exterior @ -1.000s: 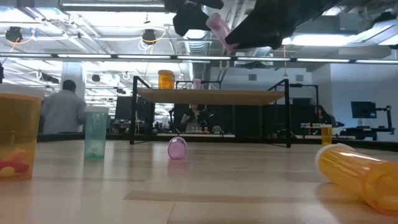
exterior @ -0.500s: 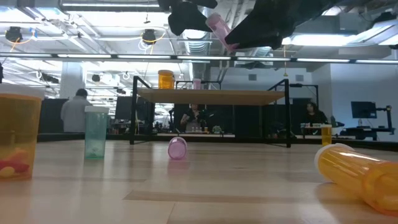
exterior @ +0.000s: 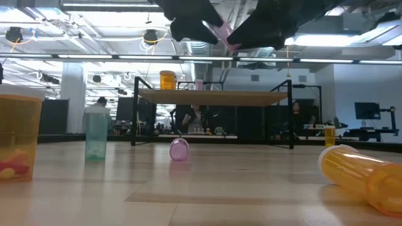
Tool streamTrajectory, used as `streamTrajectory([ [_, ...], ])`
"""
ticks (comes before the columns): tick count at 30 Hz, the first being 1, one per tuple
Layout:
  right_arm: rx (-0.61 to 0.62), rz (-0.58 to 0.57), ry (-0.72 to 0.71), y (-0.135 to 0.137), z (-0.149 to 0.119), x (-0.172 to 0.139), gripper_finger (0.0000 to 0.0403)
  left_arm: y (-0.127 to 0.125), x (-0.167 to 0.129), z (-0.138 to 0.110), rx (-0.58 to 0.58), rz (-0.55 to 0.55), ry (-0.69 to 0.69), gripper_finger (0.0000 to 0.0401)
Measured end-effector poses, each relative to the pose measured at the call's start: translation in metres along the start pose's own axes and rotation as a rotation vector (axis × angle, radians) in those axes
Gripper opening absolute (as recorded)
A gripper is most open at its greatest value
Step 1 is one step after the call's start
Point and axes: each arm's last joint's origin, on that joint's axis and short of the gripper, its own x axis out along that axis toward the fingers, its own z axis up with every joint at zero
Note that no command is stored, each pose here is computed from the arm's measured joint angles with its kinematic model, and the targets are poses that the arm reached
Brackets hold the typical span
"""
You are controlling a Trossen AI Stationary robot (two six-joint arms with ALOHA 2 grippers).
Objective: Pick and place medicine bottles onto shelf by color
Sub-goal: Put the right pink pill bottle on the shelf aligned with the other pink pill bottle
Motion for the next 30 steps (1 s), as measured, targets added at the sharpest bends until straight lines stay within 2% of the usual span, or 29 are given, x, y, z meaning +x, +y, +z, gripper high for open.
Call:
streamTrajectory([
  [4, 0.000, -0.001, -0.001, -0.0001, 0.0002, -0.0001, 0.0124, -0.0005, 0.0029, -0.0015, 0.007, 0.002, 0.008, 0.0268],
  [11, -0.003, -0.002, 0.003, -0.0002, -0.0003, -0.0001, 0.0124, -0.0008, 0.0029, -0.0023, 0.010, -0.005, 0.016, 0.0209],
  [16, -0.002, -0.002, 0.002, -0.0002, -0.0002, -0.0002, 0.0124, -0.0010, -0.0019, -0.0006, 0.009, -0.026, 0.008, 0.0192],
  [21, -0.005, -0.001, 0.006, -0.0002, -0.0005, -0.0002, 0.0124, -0.0037, -0.0041, 0.0004, 0.012, -0.037, -0.001, 0.0205],
  [30, -0.006, 0.000, 0.006, -0.0001, -0.0006, -0.0002, 0.0124, -0.0065, -0.0054, 0.0015, 0.017, -0.034, -0.015, 0.0263],
])
